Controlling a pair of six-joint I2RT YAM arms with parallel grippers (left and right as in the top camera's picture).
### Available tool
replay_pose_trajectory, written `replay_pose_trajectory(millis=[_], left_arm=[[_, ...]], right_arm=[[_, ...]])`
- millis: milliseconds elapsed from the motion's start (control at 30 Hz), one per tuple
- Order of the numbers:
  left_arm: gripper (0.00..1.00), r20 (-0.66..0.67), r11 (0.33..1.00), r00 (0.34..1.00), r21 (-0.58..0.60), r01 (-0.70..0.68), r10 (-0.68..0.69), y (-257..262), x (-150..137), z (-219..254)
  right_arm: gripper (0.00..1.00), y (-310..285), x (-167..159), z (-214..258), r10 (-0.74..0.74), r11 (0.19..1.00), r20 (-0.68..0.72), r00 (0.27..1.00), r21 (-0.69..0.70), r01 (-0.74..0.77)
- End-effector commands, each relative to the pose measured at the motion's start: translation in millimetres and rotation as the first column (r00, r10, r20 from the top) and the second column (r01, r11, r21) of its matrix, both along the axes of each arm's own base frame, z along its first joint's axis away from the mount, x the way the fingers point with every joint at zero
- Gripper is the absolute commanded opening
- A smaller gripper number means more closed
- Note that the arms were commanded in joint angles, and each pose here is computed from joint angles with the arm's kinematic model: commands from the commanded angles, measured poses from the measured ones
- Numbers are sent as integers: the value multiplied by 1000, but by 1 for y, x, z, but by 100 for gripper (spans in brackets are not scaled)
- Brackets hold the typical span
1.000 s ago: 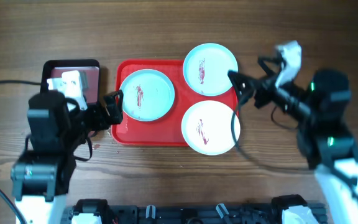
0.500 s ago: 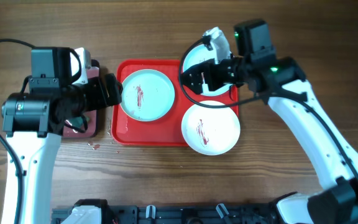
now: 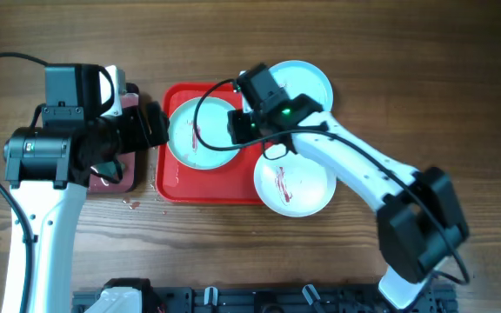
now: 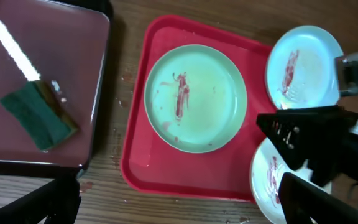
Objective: Clean dirty plates on tray and stack at the side
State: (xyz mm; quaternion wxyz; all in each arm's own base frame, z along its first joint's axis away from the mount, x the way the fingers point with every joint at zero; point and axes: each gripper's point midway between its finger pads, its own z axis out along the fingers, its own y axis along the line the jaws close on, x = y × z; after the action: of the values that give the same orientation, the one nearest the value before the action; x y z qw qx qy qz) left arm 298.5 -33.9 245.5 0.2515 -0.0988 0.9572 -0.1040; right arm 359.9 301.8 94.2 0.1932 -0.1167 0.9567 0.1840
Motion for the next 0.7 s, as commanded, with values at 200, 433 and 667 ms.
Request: replay_pose_trajectory(millis=[200, 433, 667], left_arm=[[100, -40, 995, 994, 1, -100, 100, 7, 12, -9], [100, -102, 978, 973, 31, -204, 206, 17, 19, -28], [100, -140, 887, 876, 96, -451, 461, 43, 25, -48]], right_arm=[[33, -7, 28, -71, -146, 979, 26, 989, -141, 148], [33, -6, 35, -93, -155, 974, 41, 987, -160, 160], [4, -4, 38, -103, -155, 974, 41, 987, -159, 160]])
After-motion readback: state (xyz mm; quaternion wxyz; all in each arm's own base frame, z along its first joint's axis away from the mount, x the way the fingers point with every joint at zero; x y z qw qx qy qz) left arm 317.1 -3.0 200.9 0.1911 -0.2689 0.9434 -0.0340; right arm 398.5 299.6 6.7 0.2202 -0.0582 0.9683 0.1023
